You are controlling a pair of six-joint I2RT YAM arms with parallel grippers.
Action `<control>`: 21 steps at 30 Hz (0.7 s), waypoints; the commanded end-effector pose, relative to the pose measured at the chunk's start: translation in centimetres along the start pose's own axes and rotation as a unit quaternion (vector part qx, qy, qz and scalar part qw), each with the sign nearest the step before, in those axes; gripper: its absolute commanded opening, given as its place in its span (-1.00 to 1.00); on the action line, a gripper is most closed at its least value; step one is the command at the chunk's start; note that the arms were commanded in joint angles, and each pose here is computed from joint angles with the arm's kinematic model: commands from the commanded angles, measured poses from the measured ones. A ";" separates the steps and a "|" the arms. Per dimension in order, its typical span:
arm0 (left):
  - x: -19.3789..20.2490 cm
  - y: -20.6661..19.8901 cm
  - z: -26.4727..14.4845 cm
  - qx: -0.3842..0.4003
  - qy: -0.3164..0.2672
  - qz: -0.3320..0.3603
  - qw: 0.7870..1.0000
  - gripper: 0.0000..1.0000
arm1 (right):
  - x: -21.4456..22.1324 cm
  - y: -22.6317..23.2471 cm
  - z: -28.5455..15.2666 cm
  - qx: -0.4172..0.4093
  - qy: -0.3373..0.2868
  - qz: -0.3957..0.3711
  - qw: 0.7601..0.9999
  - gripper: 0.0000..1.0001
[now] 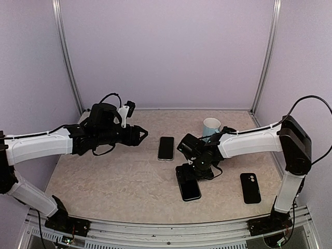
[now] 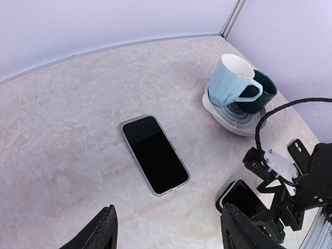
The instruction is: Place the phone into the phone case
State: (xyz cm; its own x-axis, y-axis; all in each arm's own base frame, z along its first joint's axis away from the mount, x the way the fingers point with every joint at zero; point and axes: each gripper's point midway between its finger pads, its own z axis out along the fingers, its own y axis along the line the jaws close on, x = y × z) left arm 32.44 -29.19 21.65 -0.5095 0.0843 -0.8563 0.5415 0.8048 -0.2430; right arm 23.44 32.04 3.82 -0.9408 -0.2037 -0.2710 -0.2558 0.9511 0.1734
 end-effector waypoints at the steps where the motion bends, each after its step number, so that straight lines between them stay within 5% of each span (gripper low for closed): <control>1: 2.1 0.6 0.5 -0.010 0.027 -0.009 1.000 0.36 | 1.4 0.2 1.1 0.032 0.040 -0.023 0.998 0.98; 8: 2.8 1.0 1.3 -0.019 0.050 -0.007 0.999 0.39 | 3.1 0.9 3.1 0.068 0.080 -0.062 0.993 0.94; 21: 3.8 0.9 2.5 -0.018 0.072 -0.022 0.997 0.55 | 1.2 1.7 1.7 0.080 0.011 -0.111 0.990 -0.08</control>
State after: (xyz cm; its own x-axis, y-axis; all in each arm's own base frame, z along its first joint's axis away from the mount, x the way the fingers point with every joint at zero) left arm 32.21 -28.59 17.07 -0.6031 0.1549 -0.7824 0.4977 0.8396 -0.2174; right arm 22.50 33.77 2.10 -0.9090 -0.3522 -0.2228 -0.3605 0.9328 -0.0038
